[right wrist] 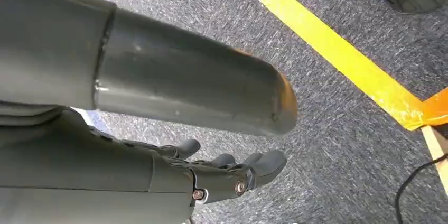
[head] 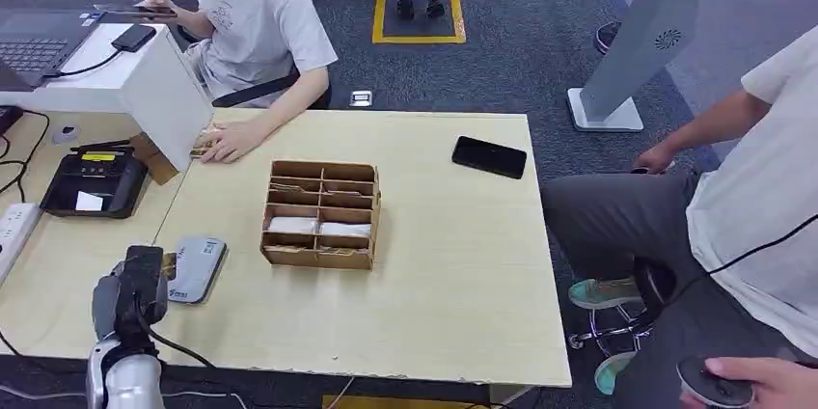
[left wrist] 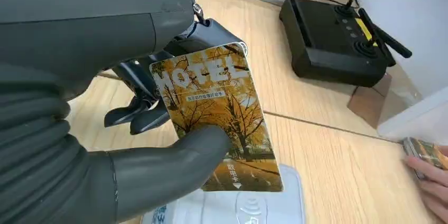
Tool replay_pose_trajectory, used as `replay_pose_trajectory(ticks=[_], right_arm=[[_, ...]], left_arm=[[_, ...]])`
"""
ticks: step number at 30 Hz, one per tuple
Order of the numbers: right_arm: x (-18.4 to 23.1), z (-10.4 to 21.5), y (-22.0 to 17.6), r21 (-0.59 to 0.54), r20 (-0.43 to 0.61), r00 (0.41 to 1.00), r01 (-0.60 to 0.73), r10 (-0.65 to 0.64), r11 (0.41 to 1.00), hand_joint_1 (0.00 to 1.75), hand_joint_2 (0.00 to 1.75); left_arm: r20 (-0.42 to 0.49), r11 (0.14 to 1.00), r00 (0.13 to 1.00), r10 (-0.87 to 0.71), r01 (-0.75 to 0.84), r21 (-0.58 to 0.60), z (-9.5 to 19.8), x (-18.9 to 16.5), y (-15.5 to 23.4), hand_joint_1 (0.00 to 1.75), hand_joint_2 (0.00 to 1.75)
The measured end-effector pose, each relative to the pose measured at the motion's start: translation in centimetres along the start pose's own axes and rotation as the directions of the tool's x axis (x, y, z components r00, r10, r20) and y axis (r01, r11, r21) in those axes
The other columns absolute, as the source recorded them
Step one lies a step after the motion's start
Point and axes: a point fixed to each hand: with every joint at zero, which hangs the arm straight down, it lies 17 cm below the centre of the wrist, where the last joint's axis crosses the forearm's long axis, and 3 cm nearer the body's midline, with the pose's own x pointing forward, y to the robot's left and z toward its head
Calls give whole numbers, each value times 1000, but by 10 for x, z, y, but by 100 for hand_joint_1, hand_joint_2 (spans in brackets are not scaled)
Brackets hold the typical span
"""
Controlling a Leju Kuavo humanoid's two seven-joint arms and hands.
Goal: Pass the card to the sensor for recognition and then transmit it.
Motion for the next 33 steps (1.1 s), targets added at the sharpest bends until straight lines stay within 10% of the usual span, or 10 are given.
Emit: replay_pose_trajectory(ticks=[33], right_arm=[[12, -2, -2, 2, 29, 999, -23, 23, 1000, 0, 0]], left_arm=[[-42, 999, 999, -19, 17, -33, -2, 0, -28, 175, 175]])
